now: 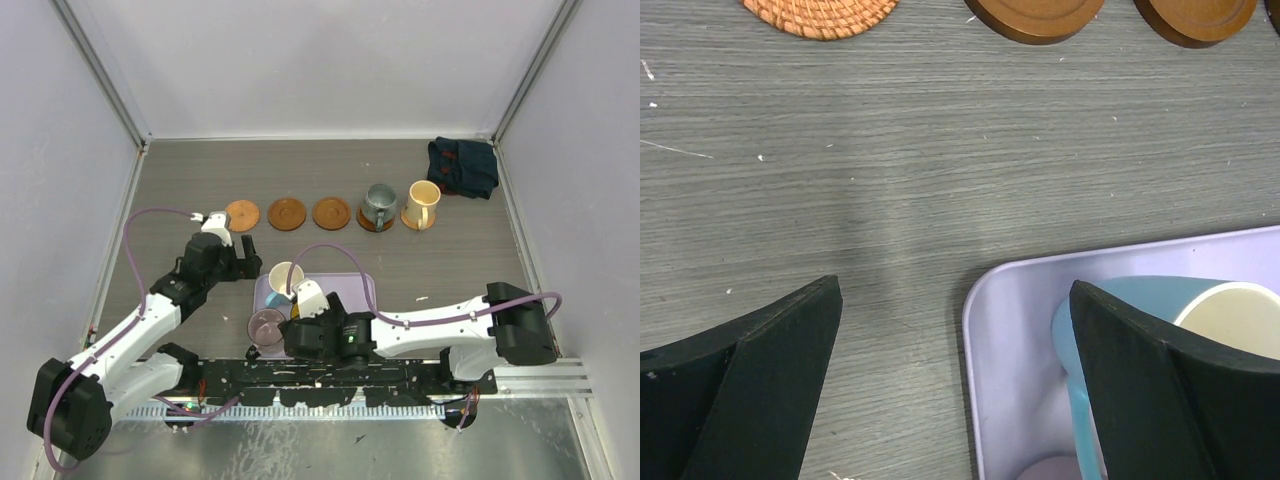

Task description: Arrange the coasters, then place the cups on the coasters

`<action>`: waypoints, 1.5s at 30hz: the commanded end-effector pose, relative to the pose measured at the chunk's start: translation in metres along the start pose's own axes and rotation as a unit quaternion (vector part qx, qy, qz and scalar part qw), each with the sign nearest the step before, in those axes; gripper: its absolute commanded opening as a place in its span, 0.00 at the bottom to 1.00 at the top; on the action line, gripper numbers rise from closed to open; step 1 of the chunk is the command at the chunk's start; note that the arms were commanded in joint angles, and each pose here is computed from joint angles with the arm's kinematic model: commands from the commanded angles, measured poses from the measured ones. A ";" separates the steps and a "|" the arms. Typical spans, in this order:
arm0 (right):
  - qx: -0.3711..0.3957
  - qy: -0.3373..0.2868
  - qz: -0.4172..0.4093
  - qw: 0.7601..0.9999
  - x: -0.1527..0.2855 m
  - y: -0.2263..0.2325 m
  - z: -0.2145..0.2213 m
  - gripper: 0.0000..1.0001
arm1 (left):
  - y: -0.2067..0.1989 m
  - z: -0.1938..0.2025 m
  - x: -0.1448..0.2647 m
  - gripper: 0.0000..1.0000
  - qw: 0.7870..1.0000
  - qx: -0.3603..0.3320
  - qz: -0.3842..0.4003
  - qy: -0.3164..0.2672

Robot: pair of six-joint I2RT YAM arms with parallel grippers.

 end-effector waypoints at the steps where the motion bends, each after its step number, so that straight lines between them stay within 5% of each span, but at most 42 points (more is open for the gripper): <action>1: -0.014 0.003 0.042 0.999 0.000 -0.005 0.002 1.00 | -0.005 -0.007 0.001 0.98 1.000 0.007 0.015 -0.019; 14: -0.049 -0.002 0.101 0.994 0.017 -0.043 0.013 0.97 | -0.006 -0.003 -0.003 0.98 1.000 0.014 0.018 -0.014; 28: -0.029 0.007 0.029 0.999 0.010 -0.022 0.014 0.72 | -0.005 -0.001 -0.003 0.98 1.000 0.017 0.016 -0.014; 45: -0.018 0.021 0.046 0.999 -0.010 -0.022 0.027 0.50 | -0.004 0.001 -0.008 0.98 1.000 0.016 0.011 -0.009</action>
Point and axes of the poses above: each gripper's point midway between its finger pads, its own x axis back along the fingers, its own y axis along the line the jaws close on, z = x × y, the point moved 6 cm from there along x, back along the fingers, and after that the axes turned 2 degrees about -x, right-handed, at the moved point
